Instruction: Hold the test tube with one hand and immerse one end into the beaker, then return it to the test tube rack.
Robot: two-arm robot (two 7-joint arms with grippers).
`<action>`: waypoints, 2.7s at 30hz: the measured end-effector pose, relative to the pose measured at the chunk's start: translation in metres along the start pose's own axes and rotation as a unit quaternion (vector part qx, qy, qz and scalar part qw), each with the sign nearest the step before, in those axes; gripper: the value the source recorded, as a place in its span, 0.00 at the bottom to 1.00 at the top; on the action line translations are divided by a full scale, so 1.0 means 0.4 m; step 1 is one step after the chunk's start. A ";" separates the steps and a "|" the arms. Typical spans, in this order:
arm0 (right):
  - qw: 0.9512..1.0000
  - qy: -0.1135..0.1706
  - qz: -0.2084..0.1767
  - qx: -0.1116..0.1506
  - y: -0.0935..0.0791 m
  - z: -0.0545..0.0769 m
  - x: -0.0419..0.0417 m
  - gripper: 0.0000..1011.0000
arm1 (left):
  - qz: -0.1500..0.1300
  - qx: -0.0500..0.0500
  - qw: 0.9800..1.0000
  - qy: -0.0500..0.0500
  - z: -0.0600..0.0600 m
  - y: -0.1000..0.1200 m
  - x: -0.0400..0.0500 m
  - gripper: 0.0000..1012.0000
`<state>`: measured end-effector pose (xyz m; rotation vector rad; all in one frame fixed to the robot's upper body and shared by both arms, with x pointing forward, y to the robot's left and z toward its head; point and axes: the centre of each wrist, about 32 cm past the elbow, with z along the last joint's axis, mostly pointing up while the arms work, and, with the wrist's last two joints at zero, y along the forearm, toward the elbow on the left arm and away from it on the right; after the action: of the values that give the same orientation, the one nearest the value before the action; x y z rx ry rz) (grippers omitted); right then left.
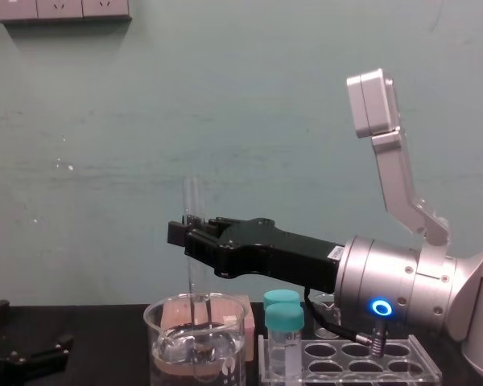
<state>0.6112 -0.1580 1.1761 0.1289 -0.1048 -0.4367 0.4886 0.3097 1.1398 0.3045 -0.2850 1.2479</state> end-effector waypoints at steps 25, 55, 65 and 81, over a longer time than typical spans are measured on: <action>1.000 0.001 -0.001 0.001 -0.004 0.000 -0.002 0.22 | 0.000 0.000 1.000 0.000 0.000 0.000 0.000 0.99; 1.000 0.002 -0.003 0.003 -0.005 0.002 -0.002 0.22 | 0.000 0.000 1.000 0.000 0.000 0.000 0.000 0.99; 1.000 0.001 -0.003 0.003 -0.003 0.001 -0.001 0.22 | 0.000 0.000 1.000 0.000 0.000 0.000 0.000 0.99; 1.000 0.001 -0.004 0.004 -0.002 0.002 -0.002 0.22 | 0.000 0.000 1.000 0.000 0.000 0.000 0.000 0.99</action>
<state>0.6100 -0.1586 1.1766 0.1371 -0.1042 -0.4447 0.4886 0.3097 1.1398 0.3045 -0.2851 1.2480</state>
